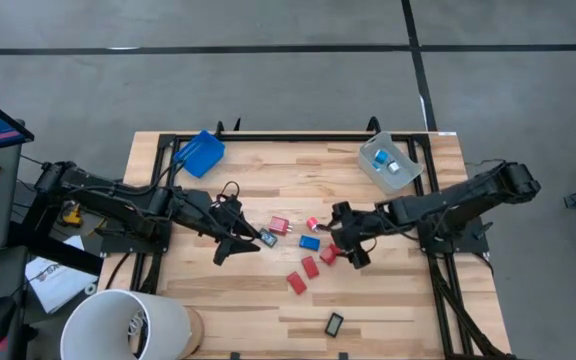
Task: Pick & Place Office items
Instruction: Put the pink charger into the gray bin
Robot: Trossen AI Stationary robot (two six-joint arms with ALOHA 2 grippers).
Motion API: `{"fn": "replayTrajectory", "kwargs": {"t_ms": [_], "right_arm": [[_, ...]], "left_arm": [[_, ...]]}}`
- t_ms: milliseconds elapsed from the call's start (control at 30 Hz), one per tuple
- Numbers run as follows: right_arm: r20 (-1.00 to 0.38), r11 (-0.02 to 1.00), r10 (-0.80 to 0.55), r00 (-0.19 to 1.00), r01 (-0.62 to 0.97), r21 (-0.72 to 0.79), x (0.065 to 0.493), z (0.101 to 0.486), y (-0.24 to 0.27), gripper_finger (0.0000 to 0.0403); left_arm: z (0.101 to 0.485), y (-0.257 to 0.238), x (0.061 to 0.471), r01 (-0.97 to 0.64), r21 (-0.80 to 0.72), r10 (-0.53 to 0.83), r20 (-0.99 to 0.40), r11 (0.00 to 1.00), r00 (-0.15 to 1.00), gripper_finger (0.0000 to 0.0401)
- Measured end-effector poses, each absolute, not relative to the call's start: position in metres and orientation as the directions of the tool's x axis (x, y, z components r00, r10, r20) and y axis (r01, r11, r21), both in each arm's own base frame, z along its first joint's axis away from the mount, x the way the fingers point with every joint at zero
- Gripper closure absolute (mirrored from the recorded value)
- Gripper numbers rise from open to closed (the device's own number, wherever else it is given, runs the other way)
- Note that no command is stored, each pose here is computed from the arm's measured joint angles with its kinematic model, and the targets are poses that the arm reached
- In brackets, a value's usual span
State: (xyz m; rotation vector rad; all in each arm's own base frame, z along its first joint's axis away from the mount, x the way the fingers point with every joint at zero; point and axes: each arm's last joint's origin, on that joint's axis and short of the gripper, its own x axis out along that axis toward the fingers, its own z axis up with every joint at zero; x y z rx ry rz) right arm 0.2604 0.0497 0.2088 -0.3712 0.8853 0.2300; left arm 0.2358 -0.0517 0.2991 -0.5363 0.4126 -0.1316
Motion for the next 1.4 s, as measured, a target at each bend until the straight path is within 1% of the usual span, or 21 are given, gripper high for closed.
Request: {"fn": "replayTrajectory", "kwargs": {"t_ms": [233,367,467,700,833,1100,1233,1400], "right_arm": [[-0.797,0.876,0.106,0.595,-0.435,-0.208,0.264,0.205,0.043,0.0036],[-0.838,0.841,0.139,0.528,-0.51,-0.182,0.271,0.186,0.047,0.0039],[-0.881,0.812,0.131,0.455,-0.559,-0.168,0.275,0.166,0.049,0.0042],[-0.93,0.798,0.107,0.352,-0.588,-0.131,0.281,0.134,0.05,0.0052],[-0.936,0.794,0.13,0.328,-0.6,-0.1,0.284,0.125,0.051,0.0057],[-0.92,0.811,0.133,0.37,-0.573,-0.113,0.291,0.129,0.054,0.0067],[-0.9,0.817,0.125,0.417,-0.558,-0.145,0.299,0.135,0.055,0.0072],[-0.894,0.827,0.122,0.431,-0.542,-0.149,0.301,0.135,0.055,0.008]], "left_arm": [[0.299,-0.051,0.236,-0.002,-0.513,-0.207,-0.349,0.858,0.914,0.0197],[0.299,-0.051,0.236,-0.008,-0.51,-0.199,-0.35,0.86,0.915,0.0197],[0.299,-0.051,0.236,-0.011,-0.509,-0.196,-0.351,0.861,0.916,0.0197],[0.299,-0.051,0.236,-0.013,-0.514,-0.196,-0.351,0.858,0.916,0.0197],[0.299,-0.051,0.236,-0.016,-0.52,-0.196,-0.351,0.854,0.916,0.0197],[0.298,-0.051,0.236,-0.017,-0.522,-0.196,-0.351,0.853,0.916,0.0197],[0.299,-0.051,0.236,-0.019,-0.52,-0.193,-0.351,0.854,0.916,0.0197],[0.298,-0.051,0.236,-0.021,-0.52,-0.192,-0.351,0.854,0.917,0.0197]]}}
